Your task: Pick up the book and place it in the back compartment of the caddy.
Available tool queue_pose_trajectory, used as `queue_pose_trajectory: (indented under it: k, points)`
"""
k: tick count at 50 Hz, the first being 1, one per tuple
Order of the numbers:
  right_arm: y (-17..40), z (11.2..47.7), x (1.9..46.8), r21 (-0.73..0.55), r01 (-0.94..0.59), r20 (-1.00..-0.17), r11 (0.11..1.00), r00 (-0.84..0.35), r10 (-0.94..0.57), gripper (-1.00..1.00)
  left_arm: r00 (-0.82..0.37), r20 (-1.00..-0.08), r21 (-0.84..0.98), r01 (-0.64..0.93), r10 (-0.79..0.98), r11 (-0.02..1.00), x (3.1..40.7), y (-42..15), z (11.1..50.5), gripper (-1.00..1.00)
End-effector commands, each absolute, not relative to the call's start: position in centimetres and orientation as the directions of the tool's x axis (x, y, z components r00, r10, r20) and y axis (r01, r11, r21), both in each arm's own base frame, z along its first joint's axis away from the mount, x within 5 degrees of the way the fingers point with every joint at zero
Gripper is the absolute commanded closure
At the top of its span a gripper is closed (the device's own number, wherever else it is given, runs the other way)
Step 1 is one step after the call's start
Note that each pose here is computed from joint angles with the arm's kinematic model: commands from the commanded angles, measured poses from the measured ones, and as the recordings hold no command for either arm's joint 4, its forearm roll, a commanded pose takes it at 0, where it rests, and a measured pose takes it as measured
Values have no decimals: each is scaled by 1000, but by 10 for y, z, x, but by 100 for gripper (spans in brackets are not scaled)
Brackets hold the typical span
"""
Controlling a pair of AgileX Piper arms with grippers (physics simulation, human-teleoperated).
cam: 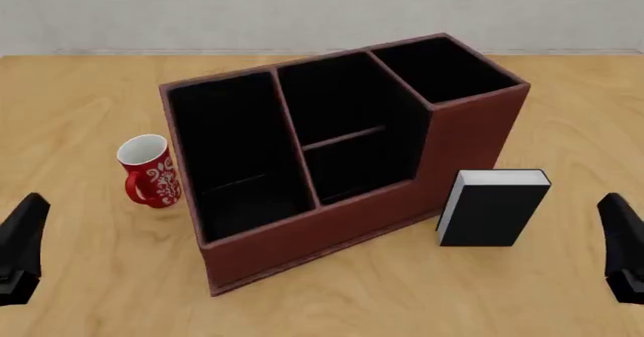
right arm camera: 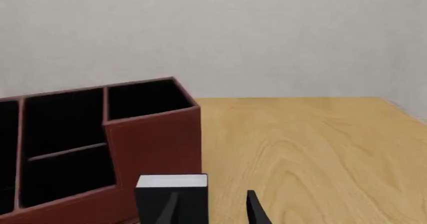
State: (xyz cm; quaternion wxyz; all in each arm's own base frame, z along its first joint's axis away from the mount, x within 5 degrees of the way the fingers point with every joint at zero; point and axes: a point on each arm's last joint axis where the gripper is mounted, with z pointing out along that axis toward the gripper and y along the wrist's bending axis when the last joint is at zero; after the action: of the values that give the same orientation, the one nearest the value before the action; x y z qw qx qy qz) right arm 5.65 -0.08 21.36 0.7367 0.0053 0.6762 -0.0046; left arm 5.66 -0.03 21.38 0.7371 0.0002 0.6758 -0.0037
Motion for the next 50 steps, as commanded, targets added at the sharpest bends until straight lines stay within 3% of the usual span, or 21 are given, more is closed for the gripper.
queue_pose_trajectory:
  k: [1,15,33,37,43,50]
  points:
    - [0,214,57,3,0,-997,1000,83,3,-100,97,-995,3,40,-1,999,56,-2,219,-100]
    - [0,214,56,-1,0,-996,1000,87,-1,-100,143,-987,-56,116,-72,992,54,-6,249,-100]
    - [0,214,56,4,0,-997,1000,83,4,-100,112,-986,-105,170,-126,980,65,-10,265,-100]
    - [0,214,56,2,0,-996,1000,84,2,-100,92,-973,-185,220,-210,958,68,-14,266,-100]
    - [0,214,57,5,0,-997,1000,82,5,-100,72,-985,-122,332,-154,935,76,-26,267,-100]
    - [0,214,57,4,0,-997,1000,82,4,-100,75,-988,-90,405,-131,910,89,-38,335,-100]
